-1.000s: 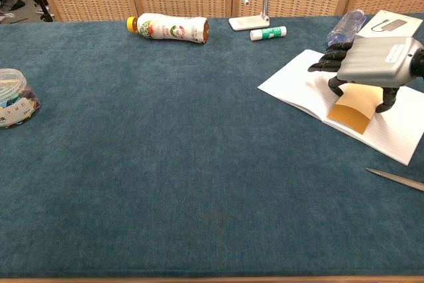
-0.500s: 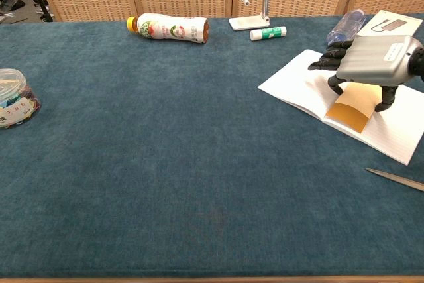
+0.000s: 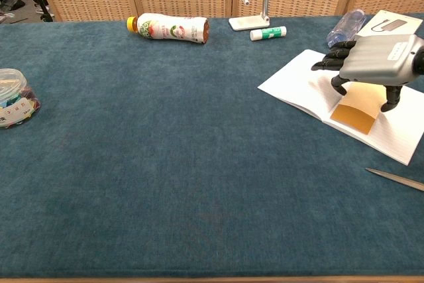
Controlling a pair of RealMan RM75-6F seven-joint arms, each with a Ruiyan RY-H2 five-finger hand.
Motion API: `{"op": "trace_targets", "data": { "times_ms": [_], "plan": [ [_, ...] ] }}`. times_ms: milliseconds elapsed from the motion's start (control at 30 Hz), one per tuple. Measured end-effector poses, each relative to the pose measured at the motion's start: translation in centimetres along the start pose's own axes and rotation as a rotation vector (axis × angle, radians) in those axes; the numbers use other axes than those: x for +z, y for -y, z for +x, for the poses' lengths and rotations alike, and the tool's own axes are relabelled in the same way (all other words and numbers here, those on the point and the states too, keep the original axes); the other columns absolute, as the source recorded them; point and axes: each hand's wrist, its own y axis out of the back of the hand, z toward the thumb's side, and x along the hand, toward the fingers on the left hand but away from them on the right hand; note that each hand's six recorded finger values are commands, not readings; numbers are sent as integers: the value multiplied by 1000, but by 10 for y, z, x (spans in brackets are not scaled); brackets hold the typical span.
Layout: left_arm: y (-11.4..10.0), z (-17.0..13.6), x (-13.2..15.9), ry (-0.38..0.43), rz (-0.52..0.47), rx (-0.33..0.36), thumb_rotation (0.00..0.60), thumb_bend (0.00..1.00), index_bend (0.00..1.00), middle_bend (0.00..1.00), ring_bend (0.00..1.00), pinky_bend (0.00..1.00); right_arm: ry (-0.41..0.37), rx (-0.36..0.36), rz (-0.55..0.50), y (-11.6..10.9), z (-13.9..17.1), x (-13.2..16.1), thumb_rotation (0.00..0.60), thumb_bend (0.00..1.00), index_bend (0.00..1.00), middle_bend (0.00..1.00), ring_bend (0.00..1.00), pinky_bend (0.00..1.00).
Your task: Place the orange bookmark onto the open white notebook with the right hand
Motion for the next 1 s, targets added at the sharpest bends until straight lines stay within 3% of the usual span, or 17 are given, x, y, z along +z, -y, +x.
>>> {"op": "trace_targets", "data": {
  "times_ms": [267,667,1000],
  "plan": [
    [-1,0,0,0,-2,1,600,0,0,0,0,0,-1,-1,-2,-2,-1,2,600,2,389,0,0,0],
    [-2,-1,-1,2,-6,2,600,0,0,0,0,0,7,-7,5,-7,0,2,600,0,251,0,0,0],
    [-3,-1,-1,4,-12,4,600,0,0,0,0,0,40,-45,-17,-21,10,-9,600,0,251,0,0,0]
  ]
}}
